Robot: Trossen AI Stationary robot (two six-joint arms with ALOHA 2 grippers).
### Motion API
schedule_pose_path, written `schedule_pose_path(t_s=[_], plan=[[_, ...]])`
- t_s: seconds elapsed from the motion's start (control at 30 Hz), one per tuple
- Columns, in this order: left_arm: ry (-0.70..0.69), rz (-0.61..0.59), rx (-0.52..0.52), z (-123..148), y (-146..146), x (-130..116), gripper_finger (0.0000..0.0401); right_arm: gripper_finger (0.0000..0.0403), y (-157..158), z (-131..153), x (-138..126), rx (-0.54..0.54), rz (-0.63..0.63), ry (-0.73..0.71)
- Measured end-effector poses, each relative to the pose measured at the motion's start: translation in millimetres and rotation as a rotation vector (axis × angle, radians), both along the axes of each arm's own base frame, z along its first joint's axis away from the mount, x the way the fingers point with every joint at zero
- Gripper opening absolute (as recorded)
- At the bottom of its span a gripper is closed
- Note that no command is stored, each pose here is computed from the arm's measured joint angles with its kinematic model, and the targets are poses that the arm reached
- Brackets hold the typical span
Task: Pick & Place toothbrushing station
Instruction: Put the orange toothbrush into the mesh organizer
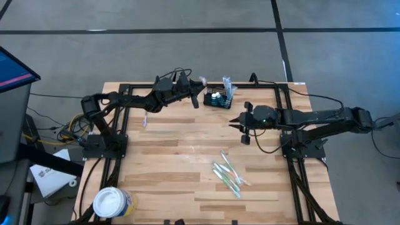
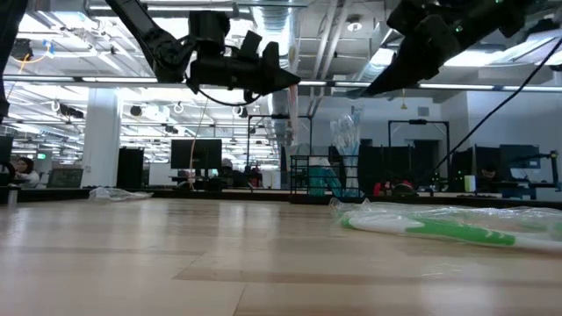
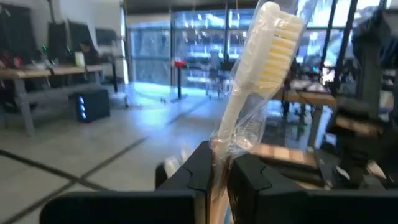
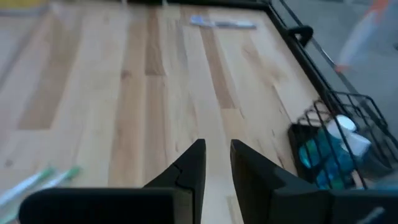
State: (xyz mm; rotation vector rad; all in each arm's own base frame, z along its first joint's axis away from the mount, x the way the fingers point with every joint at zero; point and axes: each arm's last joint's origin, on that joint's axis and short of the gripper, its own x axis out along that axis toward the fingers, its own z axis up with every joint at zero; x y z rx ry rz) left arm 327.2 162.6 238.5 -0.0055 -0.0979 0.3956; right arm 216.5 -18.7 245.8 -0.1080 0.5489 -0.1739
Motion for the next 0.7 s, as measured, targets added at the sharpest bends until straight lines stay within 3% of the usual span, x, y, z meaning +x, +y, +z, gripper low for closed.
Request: schedule_pose_path(t_s=[0.3,0.7], plan=[[-0.024,0.043,0.014,1.4,14.5,-6.7,0.0019,0.0065,-14.7,-9.0,-4.2,0.072,0.134,-0.087],[0.001,0.044,0.025,-13.6,31.7,21.5,0.0019,0.0065,-25.0,-23.1,-8.6,0.105,0.114,-0.077]])
